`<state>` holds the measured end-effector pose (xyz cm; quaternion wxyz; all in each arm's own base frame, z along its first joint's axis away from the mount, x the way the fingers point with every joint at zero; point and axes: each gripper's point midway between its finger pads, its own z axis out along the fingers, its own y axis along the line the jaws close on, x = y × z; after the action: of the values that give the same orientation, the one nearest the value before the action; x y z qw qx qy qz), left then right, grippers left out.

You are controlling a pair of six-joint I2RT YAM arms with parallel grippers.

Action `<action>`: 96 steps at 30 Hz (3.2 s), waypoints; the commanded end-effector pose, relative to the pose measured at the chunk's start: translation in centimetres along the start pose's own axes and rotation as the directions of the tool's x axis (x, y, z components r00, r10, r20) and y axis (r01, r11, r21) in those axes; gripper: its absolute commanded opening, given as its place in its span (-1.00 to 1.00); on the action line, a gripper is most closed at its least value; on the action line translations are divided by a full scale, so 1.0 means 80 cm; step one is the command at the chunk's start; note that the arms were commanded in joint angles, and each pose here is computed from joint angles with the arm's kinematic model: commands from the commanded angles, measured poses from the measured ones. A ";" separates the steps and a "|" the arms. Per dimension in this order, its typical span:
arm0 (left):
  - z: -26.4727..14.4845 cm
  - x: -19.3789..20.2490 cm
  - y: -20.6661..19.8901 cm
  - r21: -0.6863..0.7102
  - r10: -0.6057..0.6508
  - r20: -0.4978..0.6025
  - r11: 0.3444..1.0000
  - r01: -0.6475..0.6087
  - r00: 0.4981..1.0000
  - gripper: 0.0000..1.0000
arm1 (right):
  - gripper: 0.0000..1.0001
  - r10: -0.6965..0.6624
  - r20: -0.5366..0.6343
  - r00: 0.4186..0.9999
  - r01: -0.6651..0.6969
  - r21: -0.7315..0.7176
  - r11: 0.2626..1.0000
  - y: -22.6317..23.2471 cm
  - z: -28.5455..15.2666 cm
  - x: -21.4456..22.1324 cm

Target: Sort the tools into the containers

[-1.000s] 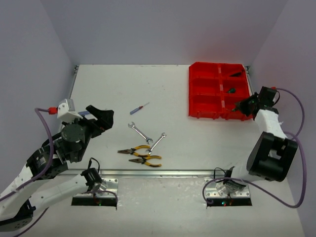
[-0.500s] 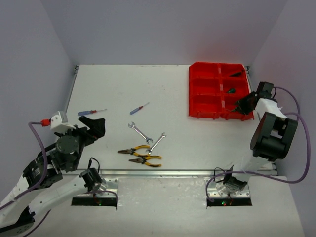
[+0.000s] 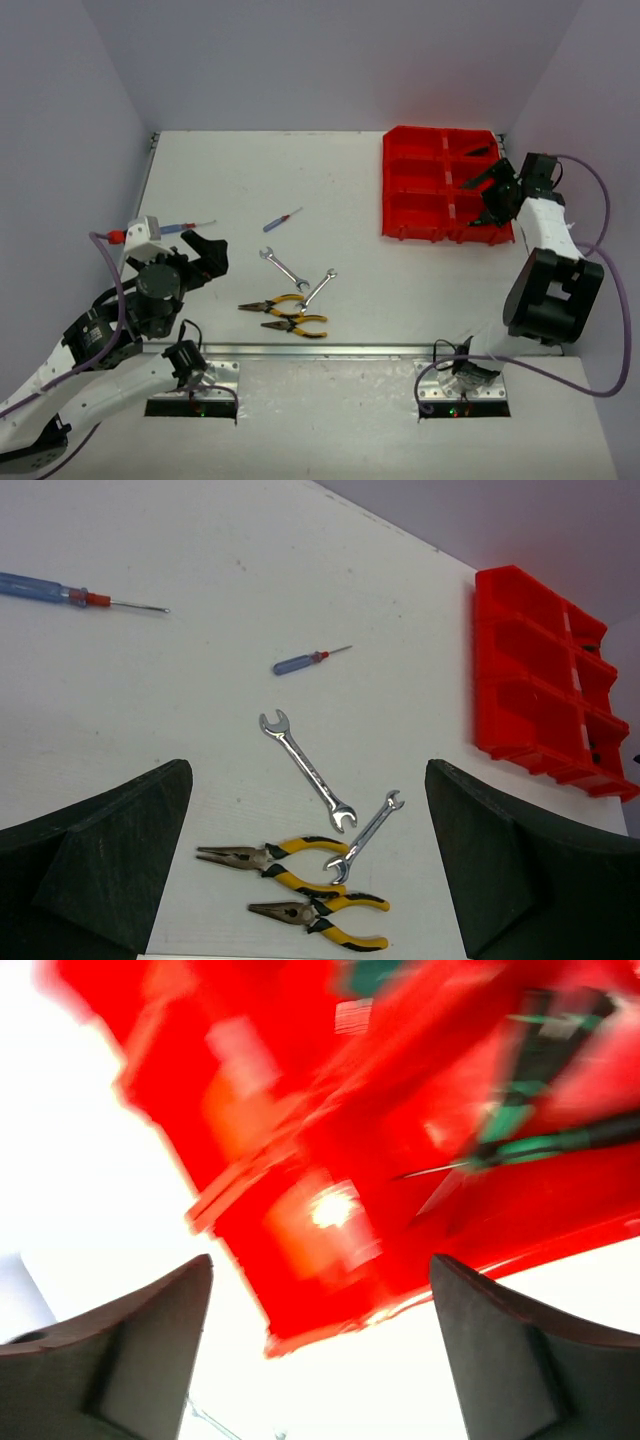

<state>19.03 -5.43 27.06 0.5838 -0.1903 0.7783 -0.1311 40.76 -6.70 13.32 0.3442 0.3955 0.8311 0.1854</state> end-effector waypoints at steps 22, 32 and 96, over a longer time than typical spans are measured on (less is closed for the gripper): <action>0.137 0.041 0.042 -0.427 -0.088 -0.200 0.904 -0.006 0.976 1.00 | 0.98 -0.835 0.048 0.549 0.790 -0.356 0.499 0.152 -0.130 0.354; 0.275 -0.017 0.169 -0.701 -0.605 0.118 0.512 0.497 0.788 1.00 | 0.98 -0.805 0.088 0.586 0.729 -0.491 0.477 0.115 -0.195 0.354; 0.062 0.113 -0.264 0.827 0.119 -0.453 0.427 0.367 0.884 -1.00 | 0.74 -0.673 0.105 0.732 0.471 -0.792 0.388 0.294 -0.223 0.370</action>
<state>26.81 -27.44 21.87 0.3440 0.0512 0.7486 -0.5646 25.64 29.38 24.60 0.3961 -0.1380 0.8033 0.4228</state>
